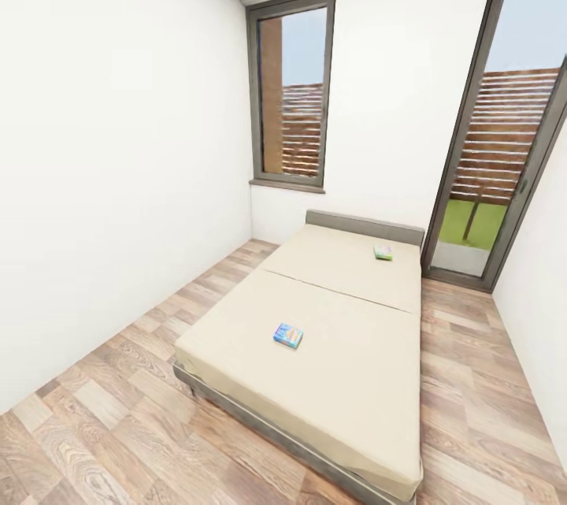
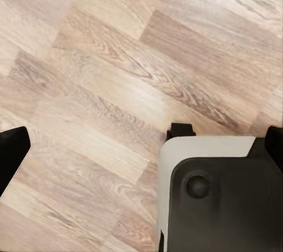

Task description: Put all the toys in the child's room - the three board games (two on the bed and one on the table), the two jigsaw puzzles on the table, and the tennis ball on the table - inside the toy box on the table in the child's room.

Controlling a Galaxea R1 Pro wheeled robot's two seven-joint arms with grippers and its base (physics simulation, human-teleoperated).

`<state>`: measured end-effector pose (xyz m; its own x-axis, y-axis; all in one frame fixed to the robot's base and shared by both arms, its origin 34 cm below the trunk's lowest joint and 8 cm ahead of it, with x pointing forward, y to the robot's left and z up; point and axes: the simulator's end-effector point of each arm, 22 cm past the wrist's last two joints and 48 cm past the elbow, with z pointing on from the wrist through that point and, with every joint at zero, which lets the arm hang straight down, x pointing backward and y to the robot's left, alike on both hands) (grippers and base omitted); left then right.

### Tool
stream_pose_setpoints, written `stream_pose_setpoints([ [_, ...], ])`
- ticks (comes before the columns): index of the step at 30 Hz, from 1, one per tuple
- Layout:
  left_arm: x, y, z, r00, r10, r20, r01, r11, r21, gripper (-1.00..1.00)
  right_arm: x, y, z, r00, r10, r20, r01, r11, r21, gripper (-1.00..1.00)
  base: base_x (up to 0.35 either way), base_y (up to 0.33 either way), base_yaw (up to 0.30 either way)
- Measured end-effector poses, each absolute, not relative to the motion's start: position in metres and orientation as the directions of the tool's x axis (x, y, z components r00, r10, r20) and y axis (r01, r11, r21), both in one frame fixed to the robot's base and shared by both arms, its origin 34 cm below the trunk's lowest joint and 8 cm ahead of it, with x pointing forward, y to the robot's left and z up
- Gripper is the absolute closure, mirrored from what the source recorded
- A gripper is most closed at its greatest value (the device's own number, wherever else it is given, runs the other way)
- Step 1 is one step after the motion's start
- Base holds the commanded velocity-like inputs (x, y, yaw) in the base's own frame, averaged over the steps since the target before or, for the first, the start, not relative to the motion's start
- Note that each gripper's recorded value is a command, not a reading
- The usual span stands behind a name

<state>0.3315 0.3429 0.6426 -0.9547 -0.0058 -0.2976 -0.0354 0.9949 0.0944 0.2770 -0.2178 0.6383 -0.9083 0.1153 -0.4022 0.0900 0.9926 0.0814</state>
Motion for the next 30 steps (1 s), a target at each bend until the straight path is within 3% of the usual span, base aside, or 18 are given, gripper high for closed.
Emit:
stream_pose_setpoints([
  [14,0.495,0.338,0.753,-0.905,-0.094,-0.416,-0.04,0.99,-0.136,-1.0,0.459,-0.228,0.767,-0.806,0.129,-0.578,0.083,0.991,0.104,-1.0,0.0,0.0,0.0],
  [22,0.551,0.334,0.814,-0.839,-0.079,-0.538,-0.002,0.99,-0.143,-1.0,0.544,-0.228,0.882,-0.727,0.124,-0.676,0.057,0.991,0.12,-1.0,0.0,0.0,0.0],
  [30,0.573,0.338,0.846,-0.8,-0.063,-0.596,0.016,0.992,-0.127,-1.0,0.568,-0.192,0.914,-0.692,0.129,-0.711,0.014,0.986,0.165,-1.0,0.0,0.0,0.0],
])
